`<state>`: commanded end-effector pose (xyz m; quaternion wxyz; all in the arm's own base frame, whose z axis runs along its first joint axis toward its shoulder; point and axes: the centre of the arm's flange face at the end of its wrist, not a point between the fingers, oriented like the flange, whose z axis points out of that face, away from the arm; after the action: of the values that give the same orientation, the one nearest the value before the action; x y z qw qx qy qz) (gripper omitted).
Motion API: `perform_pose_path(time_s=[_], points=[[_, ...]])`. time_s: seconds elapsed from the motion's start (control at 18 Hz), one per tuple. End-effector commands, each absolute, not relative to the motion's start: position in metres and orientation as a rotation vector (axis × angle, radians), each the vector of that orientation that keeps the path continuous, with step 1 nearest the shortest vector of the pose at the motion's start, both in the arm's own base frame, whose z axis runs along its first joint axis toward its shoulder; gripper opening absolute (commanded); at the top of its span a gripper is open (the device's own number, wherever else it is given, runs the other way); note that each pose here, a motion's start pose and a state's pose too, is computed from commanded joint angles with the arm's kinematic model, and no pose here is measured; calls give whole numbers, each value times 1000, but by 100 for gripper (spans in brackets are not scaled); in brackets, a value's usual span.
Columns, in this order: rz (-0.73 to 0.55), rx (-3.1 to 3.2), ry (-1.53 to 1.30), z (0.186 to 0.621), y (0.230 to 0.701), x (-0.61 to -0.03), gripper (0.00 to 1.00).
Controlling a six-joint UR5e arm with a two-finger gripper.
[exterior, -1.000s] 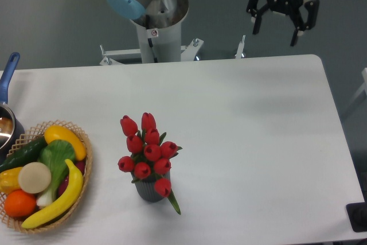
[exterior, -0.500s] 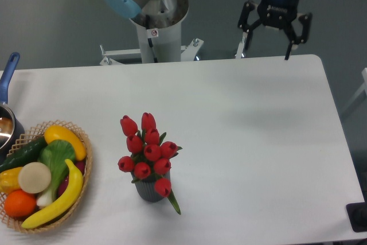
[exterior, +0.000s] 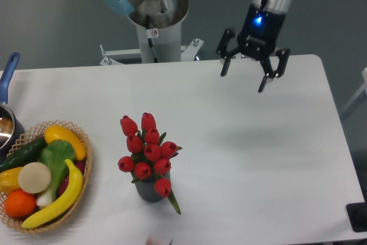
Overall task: Pick up the flowers from the vase
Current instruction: 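Move the open gripper down toward the red tulip stems in the vase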
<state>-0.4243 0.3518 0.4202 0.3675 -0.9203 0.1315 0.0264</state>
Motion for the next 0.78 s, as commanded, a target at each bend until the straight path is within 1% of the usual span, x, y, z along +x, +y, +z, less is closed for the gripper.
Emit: perform_pose_path(time_s=[0.22, 0.56, 0.78], points=[[10, -2302, 398, 405, 382, -417, 100], [-97, -2162, 423, 381, 405, -412, 100], [-177, -2128, 462, 351, 428, -405, 100]])
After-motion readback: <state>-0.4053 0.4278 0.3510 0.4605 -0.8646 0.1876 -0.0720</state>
